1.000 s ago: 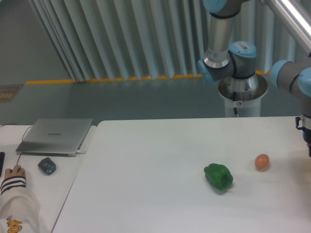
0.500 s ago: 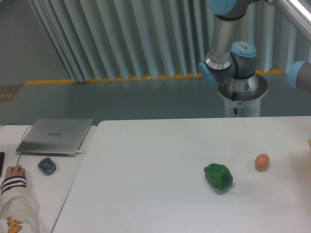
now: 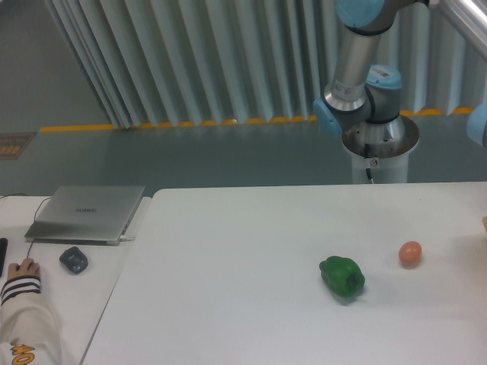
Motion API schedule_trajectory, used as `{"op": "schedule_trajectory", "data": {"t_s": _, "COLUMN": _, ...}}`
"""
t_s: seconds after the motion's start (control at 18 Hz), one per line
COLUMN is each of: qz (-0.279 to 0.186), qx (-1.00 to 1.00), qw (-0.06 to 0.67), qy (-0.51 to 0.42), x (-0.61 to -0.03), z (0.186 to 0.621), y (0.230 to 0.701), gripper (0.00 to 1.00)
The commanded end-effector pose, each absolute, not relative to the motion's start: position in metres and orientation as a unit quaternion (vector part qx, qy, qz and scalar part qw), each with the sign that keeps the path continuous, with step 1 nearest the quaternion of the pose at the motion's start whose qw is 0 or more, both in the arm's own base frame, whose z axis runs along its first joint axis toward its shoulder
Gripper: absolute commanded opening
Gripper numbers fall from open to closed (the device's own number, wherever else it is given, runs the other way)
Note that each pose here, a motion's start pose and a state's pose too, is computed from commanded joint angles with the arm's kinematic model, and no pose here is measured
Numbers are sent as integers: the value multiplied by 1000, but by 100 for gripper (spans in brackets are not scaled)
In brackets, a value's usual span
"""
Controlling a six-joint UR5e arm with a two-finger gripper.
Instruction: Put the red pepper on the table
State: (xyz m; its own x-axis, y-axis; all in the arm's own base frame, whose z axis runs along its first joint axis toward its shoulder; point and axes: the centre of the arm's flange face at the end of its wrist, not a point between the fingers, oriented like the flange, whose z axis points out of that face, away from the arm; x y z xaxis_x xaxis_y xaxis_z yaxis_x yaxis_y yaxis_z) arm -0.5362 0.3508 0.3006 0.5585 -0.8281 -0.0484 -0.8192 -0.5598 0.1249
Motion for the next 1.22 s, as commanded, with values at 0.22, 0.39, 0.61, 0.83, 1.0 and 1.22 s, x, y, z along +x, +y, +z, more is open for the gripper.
{"op": "schedule_trajectory", "data": {"t_s": 0.22, "qz": -43, "qx": 876, "qw": 45, "qy": -478, "x": -535, "z": 297, "y": 350, "gripper": 100}}
{"op": "schedule_trajectory", "data": {"t_s": 0.39, "qz": -38, "qx": 875, "qw": 46, "qy": -480, "x": -536, "z": 291, "y": 350, "gripper": 100}}
{"op": "schedule_trajectory", "data": {"t_s": 0.61, "qz": -28, "qx": 873, "qw": 72, "qy": -482, "x": -535, "z": 287, "y": 347, "gripper": 100}}
{"op": "schedule_trajectory", "data": {"t_s": 0.83, "qz": -26, "qx": 871, "qw": 73, "qy": -485, "x": -534, "z": 285, "y": 347, "gripper": 84}}
{"op": "schedule_trajectory", "data": {"t_s": 1.0, "qz": -26, "qx": 874, "qw": 77, "qy": -479, "x": -534, "z": 286, "y": 348, "gripper": 60}}
{"op": "schedule_trajectory", "data": {"t_s": 1.22, "qz": -28, "qx": 878, "qw": 77, "qy": -472, "x": -535, "z": 289, "y": 349, "gripper": 28}}
